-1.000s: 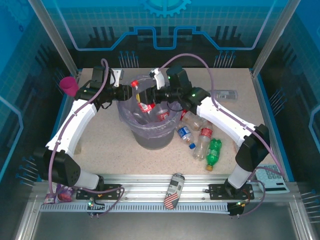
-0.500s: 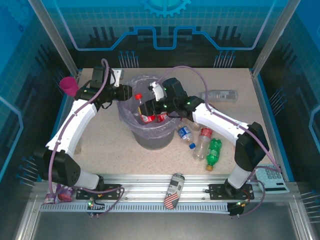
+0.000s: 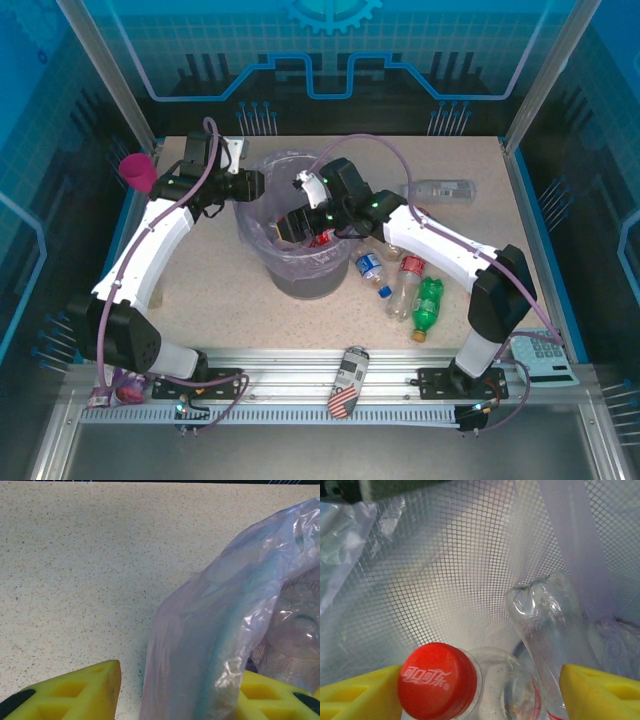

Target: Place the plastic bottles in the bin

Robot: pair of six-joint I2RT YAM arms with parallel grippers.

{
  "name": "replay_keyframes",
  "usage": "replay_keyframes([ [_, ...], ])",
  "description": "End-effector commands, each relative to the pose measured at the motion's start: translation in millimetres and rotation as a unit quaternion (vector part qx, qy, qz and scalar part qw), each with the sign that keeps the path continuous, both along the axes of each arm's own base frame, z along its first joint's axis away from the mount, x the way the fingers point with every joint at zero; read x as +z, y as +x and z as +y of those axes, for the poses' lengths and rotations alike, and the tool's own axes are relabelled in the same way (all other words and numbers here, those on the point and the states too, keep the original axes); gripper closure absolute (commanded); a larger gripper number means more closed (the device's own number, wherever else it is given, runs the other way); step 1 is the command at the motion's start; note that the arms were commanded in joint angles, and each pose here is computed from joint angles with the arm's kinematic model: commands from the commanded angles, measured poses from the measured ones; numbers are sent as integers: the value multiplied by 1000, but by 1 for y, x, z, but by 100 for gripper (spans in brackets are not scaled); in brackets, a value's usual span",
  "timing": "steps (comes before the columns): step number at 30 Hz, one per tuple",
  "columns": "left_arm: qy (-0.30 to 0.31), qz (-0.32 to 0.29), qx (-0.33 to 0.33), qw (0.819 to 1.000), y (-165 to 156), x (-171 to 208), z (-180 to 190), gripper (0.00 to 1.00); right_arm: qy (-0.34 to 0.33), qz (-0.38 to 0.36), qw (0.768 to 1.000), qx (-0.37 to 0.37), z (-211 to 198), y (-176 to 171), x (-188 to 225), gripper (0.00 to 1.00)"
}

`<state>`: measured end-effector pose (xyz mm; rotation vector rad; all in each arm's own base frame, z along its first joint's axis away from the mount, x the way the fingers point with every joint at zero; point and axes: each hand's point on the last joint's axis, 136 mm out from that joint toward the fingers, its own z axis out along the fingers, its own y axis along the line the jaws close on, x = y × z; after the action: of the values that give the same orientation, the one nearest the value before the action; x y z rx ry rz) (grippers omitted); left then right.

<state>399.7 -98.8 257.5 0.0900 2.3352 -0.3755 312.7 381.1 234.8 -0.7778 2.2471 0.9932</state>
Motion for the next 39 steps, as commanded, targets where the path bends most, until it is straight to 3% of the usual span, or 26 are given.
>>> replay_keyframes([
  [1, 38, 82, 11, 996, -12, -54, 10, 52, -15, -16, 1000, 18, 4, -5, 8, 20],
  [9, 37, 83, 10, 996, -12, -55, 10, 52, -39, -85, 994, 52, -6, -10, 56, 14],
  [13, 38, 84, 10, 996, -12, -56, 10, 51, -70, -141, 987, 25, -31, -6, 90, 12],
  [20, 38, 84, 10, 996, -12, -56, 10, 52, -116, -159, 977, -77, -116, -1, 114, 11],
  [25, 38, 88, 9, 995, -12, -59, 9, 52, -179, -104, 959, -192, -202, -7, 89, 10],
  [28, 39, 90, 10, 995, -12, -60, 10, 52, -234, -60, 933, -268, -262, -14, 60, 10],
  [32, 36, 93, 8, 995, -11, -61, 9, 52, -316, 56, 863, -391, -359, -25, -5, 8],
  [39, 24, 90, 2, 996, -13, -57, 4, 52, -376, 169, 785, -463, -444, -39, -93, 7],
])
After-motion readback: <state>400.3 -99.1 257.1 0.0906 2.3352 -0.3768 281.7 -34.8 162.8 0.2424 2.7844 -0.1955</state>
